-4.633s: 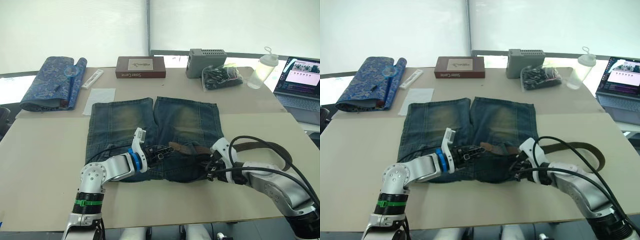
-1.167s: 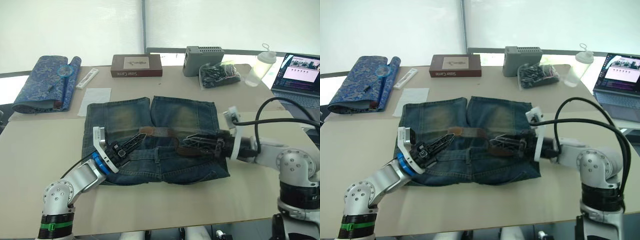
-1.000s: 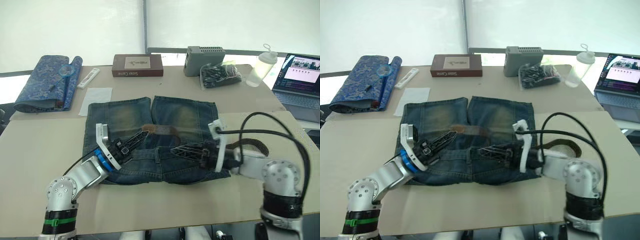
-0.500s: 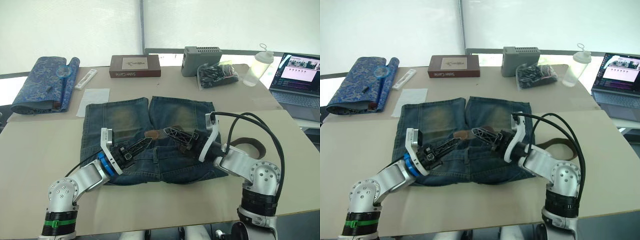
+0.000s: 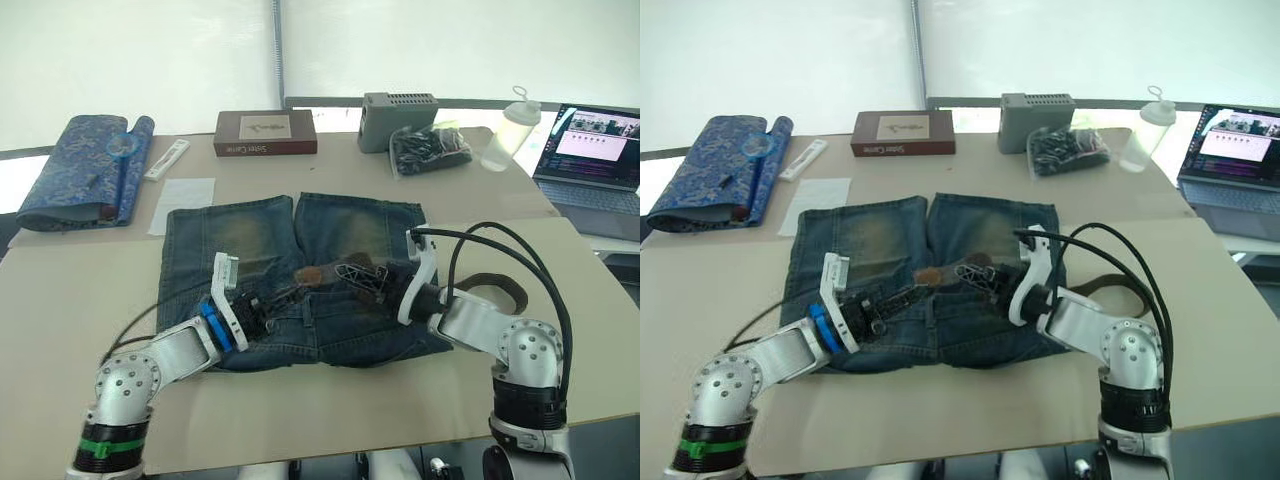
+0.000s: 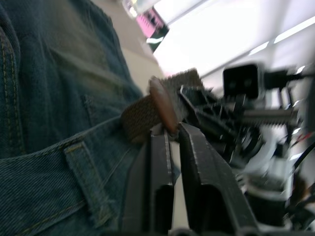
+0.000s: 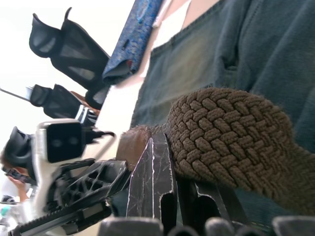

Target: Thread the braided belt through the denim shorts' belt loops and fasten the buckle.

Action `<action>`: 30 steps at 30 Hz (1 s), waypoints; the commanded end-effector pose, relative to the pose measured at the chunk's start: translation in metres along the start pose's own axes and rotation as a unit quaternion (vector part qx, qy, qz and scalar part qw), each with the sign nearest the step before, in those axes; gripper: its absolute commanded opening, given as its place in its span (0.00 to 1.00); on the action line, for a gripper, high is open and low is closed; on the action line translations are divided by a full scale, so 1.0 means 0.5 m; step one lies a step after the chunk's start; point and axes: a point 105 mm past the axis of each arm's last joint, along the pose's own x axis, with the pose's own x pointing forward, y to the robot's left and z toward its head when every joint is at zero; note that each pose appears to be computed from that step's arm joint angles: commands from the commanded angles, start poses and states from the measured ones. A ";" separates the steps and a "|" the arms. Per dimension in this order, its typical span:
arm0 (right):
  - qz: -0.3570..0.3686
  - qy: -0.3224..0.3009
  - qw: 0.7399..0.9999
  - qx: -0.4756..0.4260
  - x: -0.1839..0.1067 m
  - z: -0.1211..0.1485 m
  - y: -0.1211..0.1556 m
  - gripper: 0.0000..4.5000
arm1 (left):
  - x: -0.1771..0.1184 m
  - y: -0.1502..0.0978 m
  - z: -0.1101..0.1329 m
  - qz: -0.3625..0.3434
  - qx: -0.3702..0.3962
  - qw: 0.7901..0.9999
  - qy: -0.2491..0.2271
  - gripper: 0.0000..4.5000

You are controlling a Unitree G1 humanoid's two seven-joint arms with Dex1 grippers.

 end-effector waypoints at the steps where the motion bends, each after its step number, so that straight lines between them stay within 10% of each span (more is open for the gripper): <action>1: -0.007 0.009 0.999 -0.053 -0.009 0.002 0.005 0.00 | -0.037 -0.031 0.003 -0.021 0.173 0.984 0.037 0.54; 4: -0.024 0.029 0.996 -0.077 -0.009 -0.015 -0.007 0.00 | -0.067 -0.038 -0.003 -0.033 0.243 0.968 0.059 0.85; 17: -0.053 0.068 0.990 -0.109 -0.020 -0.052 -0.037 0.00 | -0.122 0.009 -0.040 -0.009 0.307 0.947 0.093 0.85; 30: -0.030 0.071 0.997 -0.033 0.057 -0.096 -0.026 0.00 | -0.105 0.041 -0.074 0.012 0.183 0.981 0.062 0.85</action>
